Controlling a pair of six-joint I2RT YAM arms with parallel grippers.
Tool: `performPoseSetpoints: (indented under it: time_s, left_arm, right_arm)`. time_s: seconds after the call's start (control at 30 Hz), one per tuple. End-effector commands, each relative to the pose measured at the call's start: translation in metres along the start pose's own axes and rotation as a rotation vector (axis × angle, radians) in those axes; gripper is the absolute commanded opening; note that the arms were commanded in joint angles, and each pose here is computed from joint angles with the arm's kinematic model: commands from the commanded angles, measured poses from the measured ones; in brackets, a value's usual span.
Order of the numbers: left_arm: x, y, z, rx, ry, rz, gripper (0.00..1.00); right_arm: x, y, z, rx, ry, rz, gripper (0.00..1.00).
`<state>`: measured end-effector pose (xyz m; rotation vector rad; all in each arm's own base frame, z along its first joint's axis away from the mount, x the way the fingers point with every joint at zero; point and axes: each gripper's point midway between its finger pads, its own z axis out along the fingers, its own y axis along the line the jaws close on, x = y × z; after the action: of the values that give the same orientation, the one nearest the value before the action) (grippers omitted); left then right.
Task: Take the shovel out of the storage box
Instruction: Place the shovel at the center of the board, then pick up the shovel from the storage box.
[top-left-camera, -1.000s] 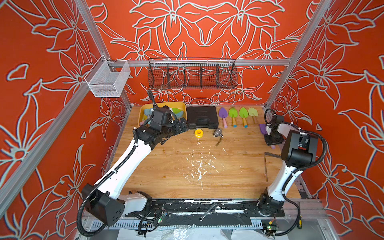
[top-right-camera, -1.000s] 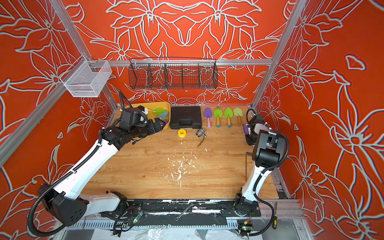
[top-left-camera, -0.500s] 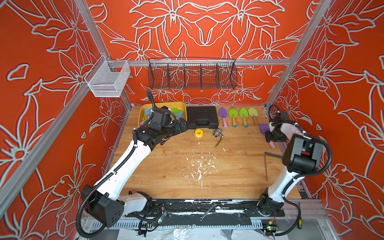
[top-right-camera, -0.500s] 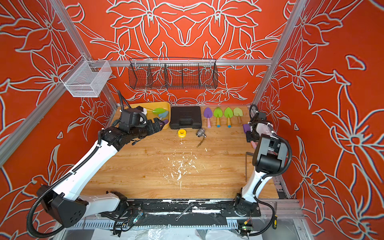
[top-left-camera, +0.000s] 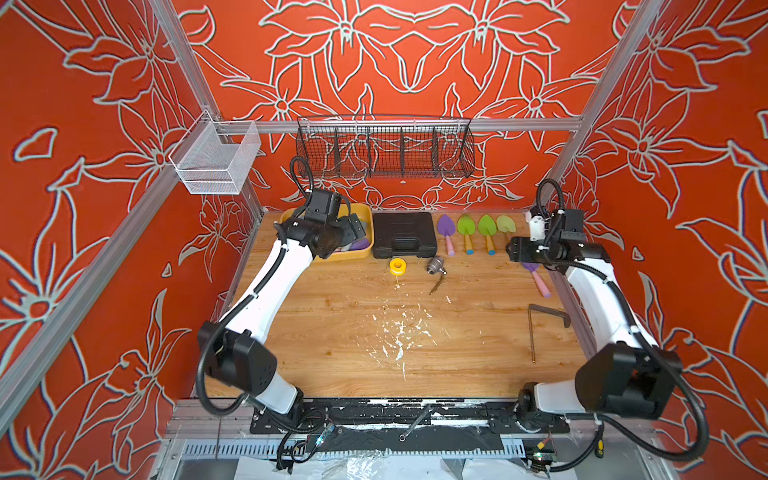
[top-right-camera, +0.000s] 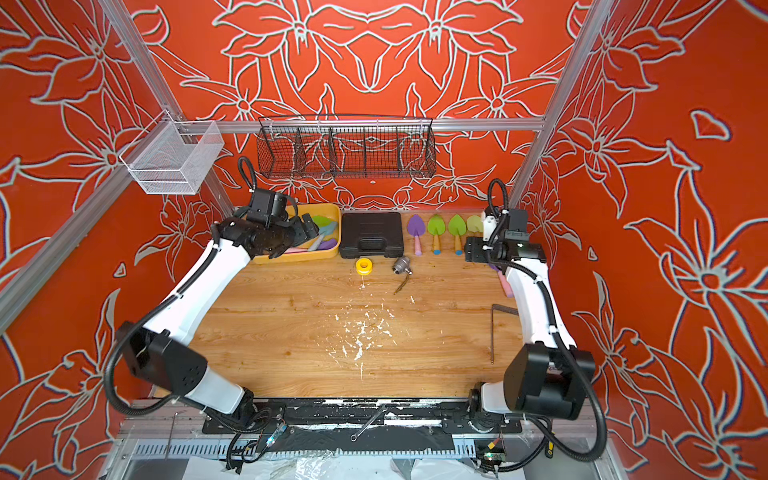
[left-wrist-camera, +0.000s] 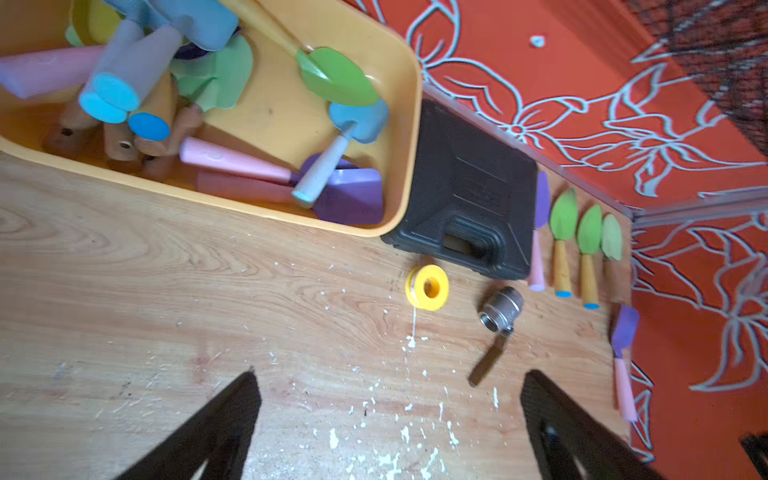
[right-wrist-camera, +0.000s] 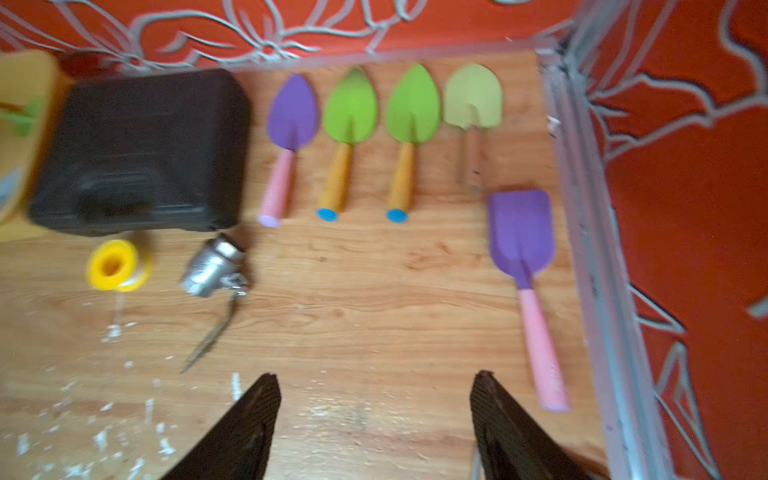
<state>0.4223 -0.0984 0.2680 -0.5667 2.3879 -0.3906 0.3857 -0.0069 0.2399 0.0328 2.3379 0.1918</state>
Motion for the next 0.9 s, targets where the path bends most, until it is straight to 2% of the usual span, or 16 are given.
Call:
performPoseSetpoints:
  time_s: [0.0, 0.07, 0.23, 0.43, 0.57, 0.87]
  left_arm:
    - [0.000, 0.038, 0.022, -0.175, 0.085, 0.009, 1.00]
    - [-0.012, 0.047, 0.035, -0.211, 0.102, 0.026, 0.98]
    - [-0.048, 0.081, 0.058, -0.287, 0.145, 0.055, 0.89]
    - [-0.083, 0.114, 0.077, -0.324, 0.163, 0.064, 0.77]
    - [-0.086, 0.134, 0.095, -0.355, 0.211, 0.061, 0.67]
    - [-0.087, 0.171, 0.122, -0.451, 0.242, 0.099, 0.57]
  right_arm:
    - [-0.005, 0.057, -0.008, -0.198, -0.067, 0.075, 0.76]
    - [-0.003, 0.075, -0.011, -0.221, -0.068, 0.079, 0.77]
    - [0.015, 0.118, -0.009, -0.320, 0.020, 0.070, 0.75]
    - [0.034, 0.145, -0.008, -0.351, 0.078, 0.010, 0.74]
    - [0.037, 0.159, -0.005, -0.374, 0.098, -0.004, 0.73]
    - [0.048, 0.182, 0.001, -0.409, 0.145, -0.037, 0.72]
